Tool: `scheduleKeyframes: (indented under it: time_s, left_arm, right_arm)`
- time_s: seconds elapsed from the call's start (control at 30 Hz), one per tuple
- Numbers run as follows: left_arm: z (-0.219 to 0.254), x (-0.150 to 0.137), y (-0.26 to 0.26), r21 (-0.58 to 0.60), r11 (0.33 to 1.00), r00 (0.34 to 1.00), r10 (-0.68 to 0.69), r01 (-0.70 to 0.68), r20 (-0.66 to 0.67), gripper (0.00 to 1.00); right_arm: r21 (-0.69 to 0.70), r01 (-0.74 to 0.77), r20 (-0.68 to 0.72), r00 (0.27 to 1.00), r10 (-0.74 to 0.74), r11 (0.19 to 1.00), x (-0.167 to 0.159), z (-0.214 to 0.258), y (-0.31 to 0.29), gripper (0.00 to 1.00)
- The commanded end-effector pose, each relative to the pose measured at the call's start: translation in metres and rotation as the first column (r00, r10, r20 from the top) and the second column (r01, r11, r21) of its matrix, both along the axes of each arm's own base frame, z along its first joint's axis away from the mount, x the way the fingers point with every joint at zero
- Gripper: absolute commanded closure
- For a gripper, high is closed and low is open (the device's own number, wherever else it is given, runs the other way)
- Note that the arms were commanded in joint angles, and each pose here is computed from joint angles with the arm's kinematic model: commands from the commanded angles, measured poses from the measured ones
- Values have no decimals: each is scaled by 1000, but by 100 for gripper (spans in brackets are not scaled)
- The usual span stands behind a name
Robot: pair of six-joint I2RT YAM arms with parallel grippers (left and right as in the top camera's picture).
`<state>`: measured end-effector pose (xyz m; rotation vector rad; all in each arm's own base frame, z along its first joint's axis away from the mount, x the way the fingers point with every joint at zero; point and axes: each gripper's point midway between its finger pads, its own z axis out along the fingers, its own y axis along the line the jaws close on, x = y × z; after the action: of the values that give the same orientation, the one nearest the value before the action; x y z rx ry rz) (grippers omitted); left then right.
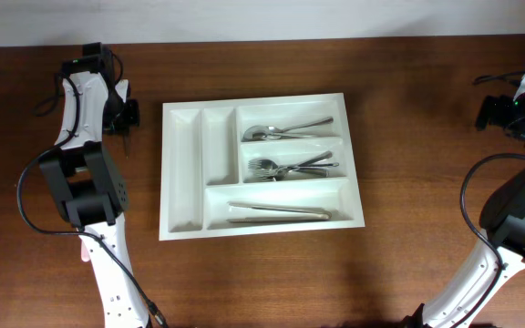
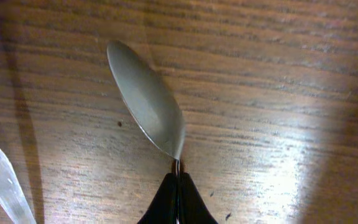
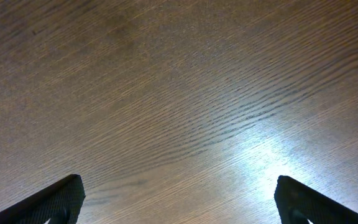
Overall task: Pack container
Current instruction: 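Lower the left gripper and close it on the right spoon, then carry the spoon right and drop it in the left compartment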
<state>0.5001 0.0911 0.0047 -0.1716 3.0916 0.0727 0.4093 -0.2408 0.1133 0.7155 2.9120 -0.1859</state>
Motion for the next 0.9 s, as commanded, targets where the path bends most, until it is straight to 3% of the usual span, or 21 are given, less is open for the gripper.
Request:
scheduleKeyframes:
  time_s: [0.0, 0.17, 0.47, 0.87]
  left_arm:
    - [13, -1, 3, 7, 1000, 1000, 0, 0, -1, 98]
    - [57, 2, -3, 3, 1000, 1000, -10, 10, 28, 98]
    - [137, 3, -87, -194, 976, 986, -72, 101, 151, 98]
    - [144, -12, -219, -215, 918, 938, -303, 335, 168, 98]
  right_arm:
    - [-3, 5, 12, 1000, -5, 1000, 1, 4, 2, 1]
    - [-2, 5, 12, 1000, -5, 1000, 1, 4, 2, 1]
    - [-3, 5, 12, 1000, -5, 1000, 1, 4, 2, 1]
    - [-3, 5, 12, 1000, -5, 1000, 1, 4, 2, 1]
